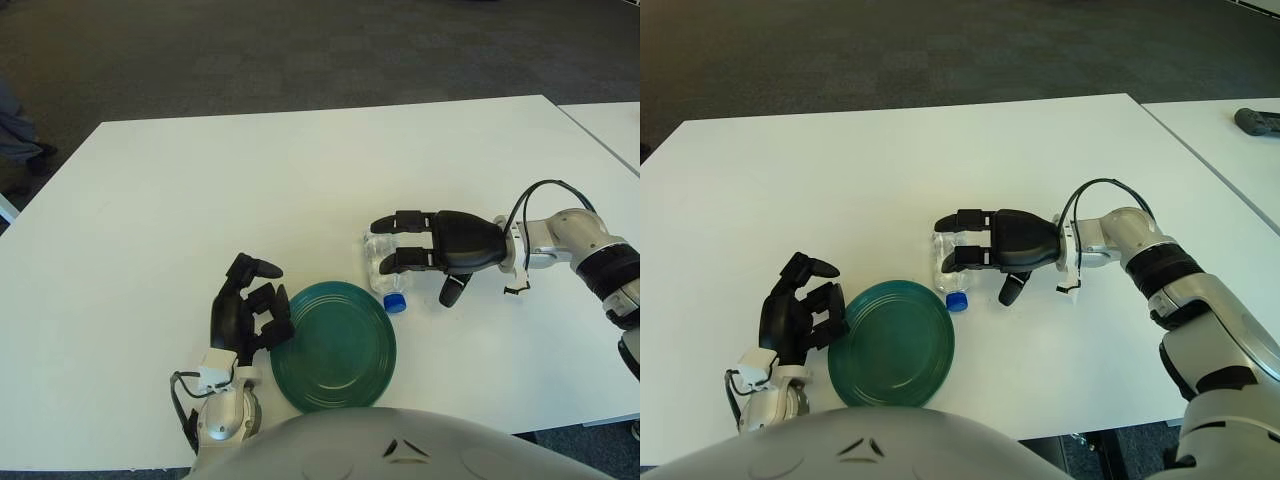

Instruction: Put the bottle into the plate.

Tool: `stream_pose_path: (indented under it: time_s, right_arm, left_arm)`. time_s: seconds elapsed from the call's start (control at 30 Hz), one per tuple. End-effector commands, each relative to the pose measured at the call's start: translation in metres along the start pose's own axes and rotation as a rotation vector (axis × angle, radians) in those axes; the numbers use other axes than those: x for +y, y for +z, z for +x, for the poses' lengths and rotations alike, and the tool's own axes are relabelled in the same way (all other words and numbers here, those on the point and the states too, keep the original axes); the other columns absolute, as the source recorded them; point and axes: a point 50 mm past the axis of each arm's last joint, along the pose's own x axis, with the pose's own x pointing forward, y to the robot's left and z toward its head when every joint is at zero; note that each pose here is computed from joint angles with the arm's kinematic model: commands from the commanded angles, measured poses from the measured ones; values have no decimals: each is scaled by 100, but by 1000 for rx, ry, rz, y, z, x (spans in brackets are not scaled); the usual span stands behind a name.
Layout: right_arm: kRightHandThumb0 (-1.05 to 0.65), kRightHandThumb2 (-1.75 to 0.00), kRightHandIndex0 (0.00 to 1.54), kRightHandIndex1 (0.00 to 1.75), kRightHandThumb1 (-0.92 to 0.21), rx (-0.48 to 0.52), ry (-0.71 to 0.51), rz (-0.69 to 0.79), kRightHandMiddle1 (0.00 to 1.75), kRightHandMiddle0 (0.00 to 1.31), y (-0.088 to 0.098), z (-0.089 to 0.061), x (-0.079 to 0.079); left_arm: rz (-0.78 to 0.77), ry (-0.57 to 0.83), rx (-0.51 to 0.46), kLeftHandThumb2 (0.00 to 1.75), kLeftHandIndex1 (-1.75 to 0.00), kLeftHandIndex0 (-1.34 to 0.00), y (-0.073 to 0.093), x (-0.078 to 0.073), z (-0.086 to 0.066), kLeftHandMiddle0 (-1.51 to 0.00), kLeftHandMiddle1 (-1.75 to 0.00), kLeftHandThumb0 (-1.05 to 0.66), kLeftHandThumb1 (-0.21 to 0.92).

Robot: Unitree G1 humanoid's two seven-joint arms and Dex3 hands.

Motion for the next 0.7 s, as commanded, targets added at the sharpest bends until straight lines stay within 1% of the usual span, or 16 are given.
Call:
stream_pose_path:
  time_s: [0.0, 0.23, 0.37, 0.67]
  right_arm:
    - [-94, -90, 14, 0, -92, -5, -36, -31, 15, 0, -3, 4, -1]
    - [-101, -90, 11, 0, -92, -12, -44, -43, 9, 0, -4, 4, 5]
    - [-103, -89, 9, 0, -92, -27, -18, -46, 7, 0, -4, 3, 6]
    - [-104, -77, 6, 0, -92, -59, 33, -59, 3, 0, -5, 3, 8]
  left_arm:
    - [0, 2, -14, 129, -175, -60, 3, 0, -1, -131, -175, -48, 34]
    - [-3, -8, -13, 129, -175, -60, 3, 0, -3, -131, -175, -48, 34]
    - [-1, -7, -10, 128, -175, -60, 3, 1, -3, -131, -175, -48, 34]
    - [5, 5, -8, 128, -175, -60, 3, -1, -4, -131, -175, -48, 35]
